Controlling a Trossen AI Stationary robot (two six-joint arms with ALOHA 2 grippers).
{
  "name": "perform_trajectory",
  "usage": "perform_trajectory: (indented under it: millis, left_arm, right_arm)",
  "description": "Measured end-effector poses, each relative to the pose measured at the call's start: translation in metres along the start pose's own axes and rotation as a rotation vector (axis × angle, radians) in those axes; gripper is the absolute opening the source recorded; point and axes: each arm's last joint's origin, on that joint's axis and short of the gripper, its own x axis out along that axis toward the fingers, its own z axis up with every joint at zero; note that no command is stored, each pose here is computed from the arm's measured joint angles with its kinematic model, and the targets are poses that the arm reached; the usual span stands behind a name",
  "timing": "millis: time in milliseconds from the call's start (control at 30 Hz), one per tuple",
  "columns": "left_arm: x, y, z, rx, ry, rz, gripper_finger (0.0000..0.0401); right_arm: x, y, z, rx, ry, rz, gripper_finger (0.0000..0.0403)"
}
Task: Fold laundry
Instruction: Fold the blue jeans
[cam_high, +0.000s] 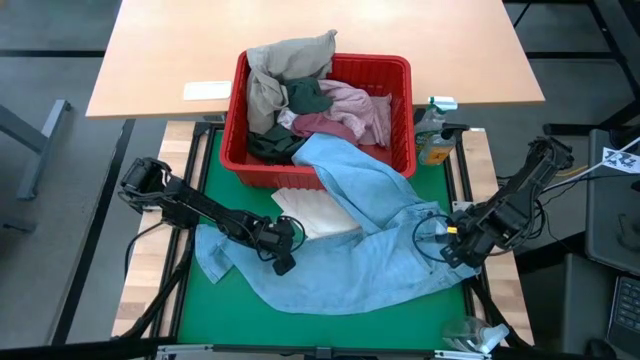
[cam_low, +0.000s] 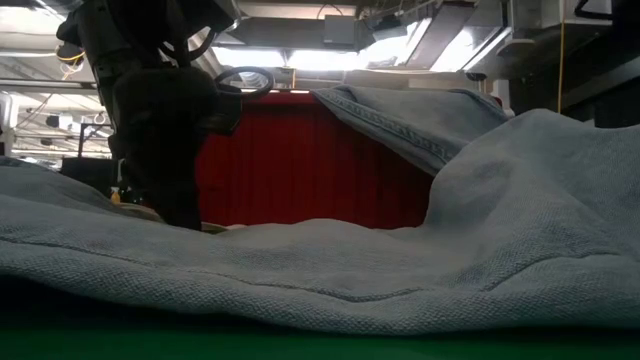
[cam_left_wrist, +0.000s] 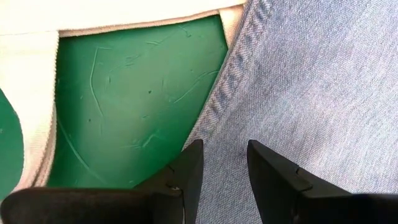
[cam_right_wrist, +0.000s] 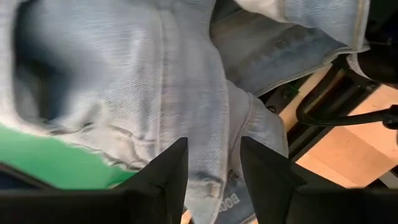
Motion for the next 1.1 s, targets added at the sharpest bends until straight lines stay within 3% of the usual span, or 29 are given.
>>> perform_trajectory:
  millis: [200, 733, 867, 1100]
  left_arm:
    - [0.0, 0.0, 0.0, 0.0, 0.0, 0.0, 0.0119]
    - [0.0, -0.001, 0.001, -0.003, -0.006, -0.007, 0.0119]
    - [0.0, -0.001, 0.001, -0.007, -0.009, -0.01, 0.0119]
    - [0.0, -0.002, 0.002, -0.011, -0.022, -0.026, 0.0119]
  right_arm:
    - [0.014, -0.005, 0.001, 0.047, 0.042, -0.061, 0.0147]
    - [0.008, -0.004, 0.0, 0.029, 0.081, 0.011, 0.0147]
    - [0.015, 0.006, -0.001, 0.005, 0.063, 0.126, 0.0147]
    - [0.023, 0.005, 0.0, 0.006, 0.066, 0.12, 0.0147]
